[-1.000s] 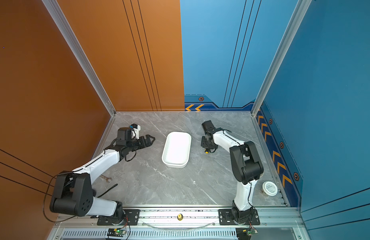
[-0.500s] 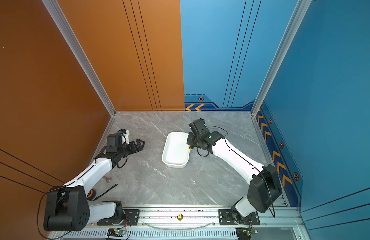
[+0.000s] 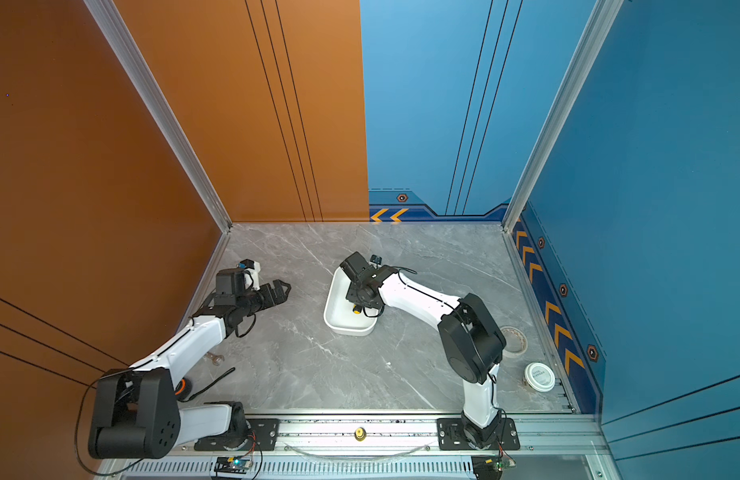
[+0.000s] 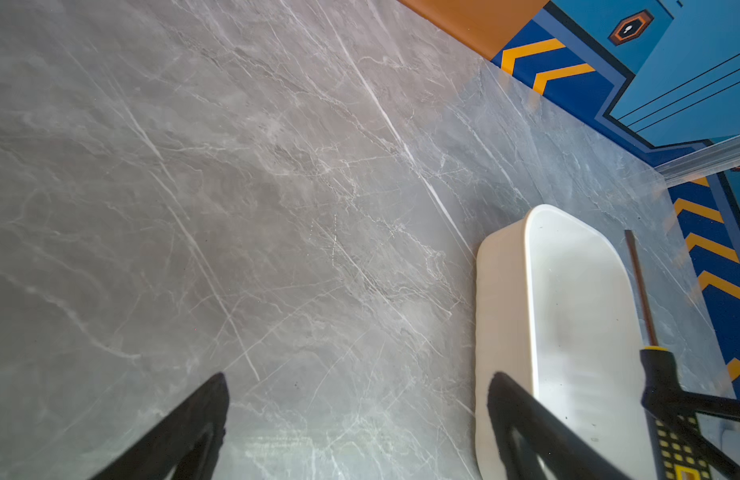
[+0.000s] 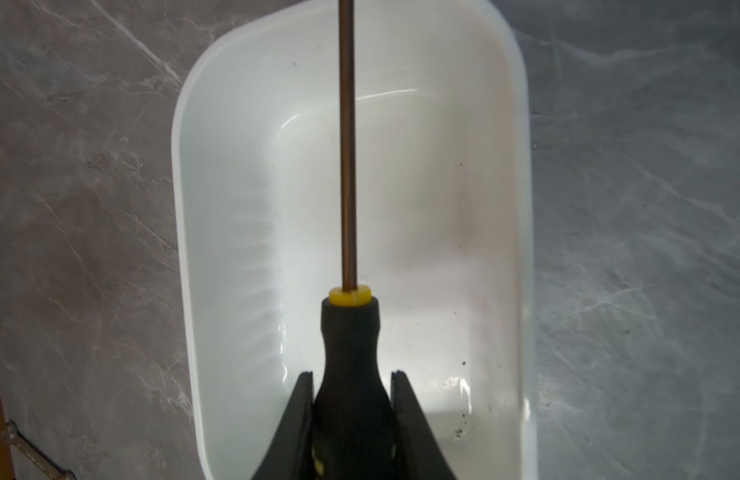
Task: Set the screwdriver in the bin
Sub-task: 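Lift the screwdriver with the right gripper and carry it over the white bin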
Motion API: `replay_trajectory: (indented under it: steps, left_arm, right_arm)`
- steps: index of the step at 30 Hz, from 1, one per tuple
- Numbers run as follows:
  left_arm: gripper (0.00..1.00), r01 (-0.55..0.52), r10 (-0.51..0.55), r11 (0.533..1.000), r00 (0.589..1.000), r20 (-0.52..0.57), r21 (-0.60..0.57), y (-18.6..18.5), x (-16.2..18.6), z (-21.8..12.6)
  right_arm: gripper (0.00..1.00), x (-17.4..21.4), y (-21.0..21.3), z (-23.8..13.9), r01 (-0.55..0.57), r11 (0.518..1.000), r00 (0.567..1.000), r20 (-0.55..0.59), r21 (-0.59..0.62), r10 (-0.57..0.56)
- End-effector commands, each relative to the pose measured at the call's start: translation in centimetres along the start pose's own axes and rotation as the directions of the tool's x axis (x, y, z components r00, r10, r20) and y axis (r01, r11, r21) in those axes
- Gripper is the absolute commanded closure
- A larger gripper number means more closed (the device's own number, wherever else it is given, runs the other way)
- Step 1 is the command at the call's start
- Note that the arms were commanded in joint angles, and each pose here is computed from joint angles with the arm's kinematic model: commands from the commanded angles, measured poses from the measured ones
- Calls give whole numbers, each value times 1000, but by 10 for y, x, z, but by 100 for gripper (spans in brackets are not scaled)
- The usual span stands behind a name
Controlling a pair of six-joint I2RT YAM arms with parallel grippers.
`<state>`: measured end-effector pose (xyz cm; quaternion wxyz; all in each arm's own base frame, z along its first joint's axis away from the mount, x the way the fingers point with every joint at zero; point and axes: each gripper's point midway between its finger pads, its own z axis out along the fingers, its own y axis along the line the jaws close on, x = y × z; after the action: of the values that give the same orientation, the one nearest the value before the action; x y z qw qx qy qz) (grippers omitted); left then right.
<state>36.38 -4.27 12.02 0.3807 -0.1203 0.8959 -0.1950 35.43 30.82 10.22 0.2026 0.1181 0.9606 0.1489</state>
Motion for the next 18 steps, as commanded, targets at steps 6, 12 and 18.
replay_trajectory:
  steps: [6,12,18]
  left_arm:
    - [2,4,-4,1000,1000,-16,13,2,6,3]
    - [2,6,-6,1000,1000,-20,9,4,8,5]
    - [2,10,-9,1000,1000,-29,11,4,10,7]
  right_arm:
    - [100,-2,2,14,-13,999,1000,13,33,13]
    - [100,6,-3,33,6,998,1000,-17,64,-5]
    - [100,11,-8,45,31,995,999,-40,95,-27]
